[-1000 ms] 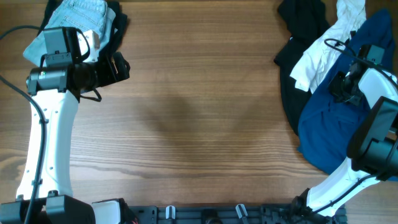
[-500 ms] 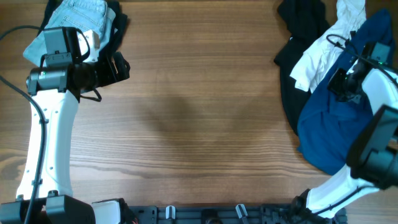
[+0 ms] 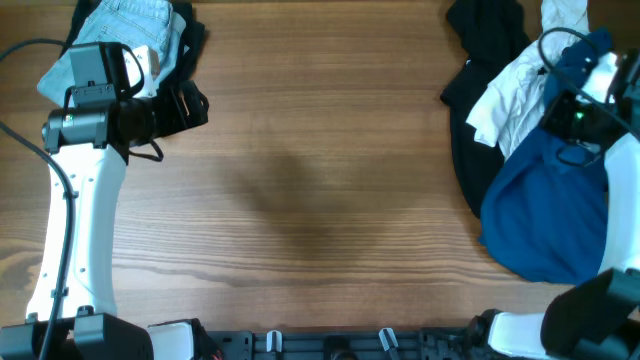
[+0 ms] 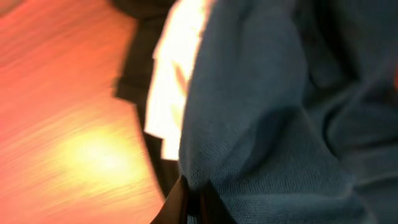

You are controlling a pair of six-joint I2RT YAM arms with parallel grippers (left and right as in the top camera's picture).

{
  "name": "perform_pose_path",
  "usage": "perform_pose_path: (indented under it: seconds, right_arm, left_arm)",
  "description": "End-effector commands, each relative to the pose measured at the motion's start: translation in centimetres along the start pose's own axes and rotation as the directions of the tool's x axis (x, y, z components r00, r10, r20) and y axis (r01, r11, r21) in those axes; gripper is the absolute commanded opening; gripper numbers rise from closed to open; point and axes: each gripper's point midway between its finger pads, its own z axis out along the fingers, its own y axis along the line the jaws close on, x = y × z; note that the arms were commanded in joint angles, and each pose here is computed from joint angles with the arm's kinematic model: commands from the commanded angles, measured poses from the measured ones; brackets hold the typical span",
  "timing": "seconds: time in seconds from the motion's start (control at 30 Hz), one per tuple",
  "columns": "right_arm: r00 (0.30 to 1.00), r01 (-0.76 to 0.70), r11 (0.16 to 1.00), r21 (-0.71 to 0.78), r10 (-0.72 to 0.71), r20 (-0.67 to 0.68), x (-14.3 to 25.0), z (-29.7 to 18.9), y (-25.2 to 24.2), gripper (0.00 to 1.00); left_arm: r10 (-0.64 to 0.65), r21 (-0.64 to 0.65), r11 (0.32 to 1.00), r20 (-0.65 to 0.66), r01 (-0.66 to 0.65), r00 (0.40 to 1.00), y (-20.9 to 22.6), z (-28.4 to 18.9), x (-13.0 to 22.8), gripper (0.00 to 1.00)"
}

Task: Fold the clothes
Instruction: 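Close the right gripper on the teal polo shirt fabric, then drag the teal shirt with the right gripper to the table center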

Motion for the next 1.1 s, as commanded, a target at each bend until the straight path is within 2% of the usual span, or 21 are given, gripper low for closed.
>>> perform_pose_path:
  seconds: [0.0, 0.17, 0.27, 0.47, 0.6, 0.73, 0.8, 0.87, 0.97, 1.07]
  right_arm:
    - [0.982, 0.186, 0.966, -0.18, -0.176, 0.07, -0.8, -2.9, 8.6, 0.04]
    - [0.927, 0.374, 0.875, -0.309, -0.343, 0.15, 0.3, -5.2, 18.5, 0.04]
    - [0.89, 0.456, 0.798, -0.393, -0.415, 0.191, 2.7, -6.1, 24.3, 0.04]
    - [0.804, 0.564, 0.63, -0.534, -0.568, 0.179, 10.4, -6.1, 33.1, 0.04]
    - [0.715, 0.599, 0.472, -0.647, -0.679, 0.167, 17.4, -6.1, 38.1, 0.04]
    - [0.612, 0.594, 0.303, -0.745, -0.772, 0.174, 24.4, -6.7, 41.4, 0.04]
    - [0.564, 0.606, 0.246, -0.756, -0.803, 0.191, 26.7, -7.0, 42.2, 0.04]
    - [0.491, 0.635, 0.154, -0.757, -0.837, 0.242, 29.0, -7.6, 42.7, 0.04]
    - [0.403, 0.665, 0.036, -0.746, -0.859, 0.317, 31.3, -8.8, 43.2, 0.11]
    - [0.375, 0.667, -0.004, -0.745, -0.862, 0.341, 32.4, -9.4, 43.4, 0.16]
  left_arm:
    - [0.008, 0.04, 0.999, 0.036, -0.009, 0.999, -1.0, -0.7, -1.0, 1.0]
    - [0.012, 0.043, 0.999, 0.063, -0.015, 0.998, -1.2, -1.4, -1.6, 1.0]
    - [-0.004, 0.036, 0.999, 0.075, 0.001, 0.997, -0.7, -1.8, -1.9, 1.0]
    - [-0.125, 0.0, 0.992, 0.104, 0.125, 0.987, 2.5, -2.5, -2.8, 1.0]
    - [-0.18, -0.034, 0.982, 0.13, 0.186, 0.975, 5.3, -3.2, -3.3, 1.0]
    - [-0.225, -0.06, 0.97, 0.152, 0.236, 0.962, 7.6, -3.9, -3.5, 1.0]
    - [-0.243, -0.07, 0.964, 0.161, 0.257, 0.957, 8.5, -4.2, -3.5, 1.0]
    - [-0.256, -0.078, 0.959, 0.168, 0.271, 0.952, 9.1, -4.4, -3.5, 1.0]
    - [-0.271, -0.086, 0.953, 0.177, 0.289, 0.946, 9.9, -4.7, -3.6, 1.0]
    - [-0.272, -0.087, 0.953, 0.178, 0.291, 0.945, 10.1, -4.7, -3.6, 1.0]
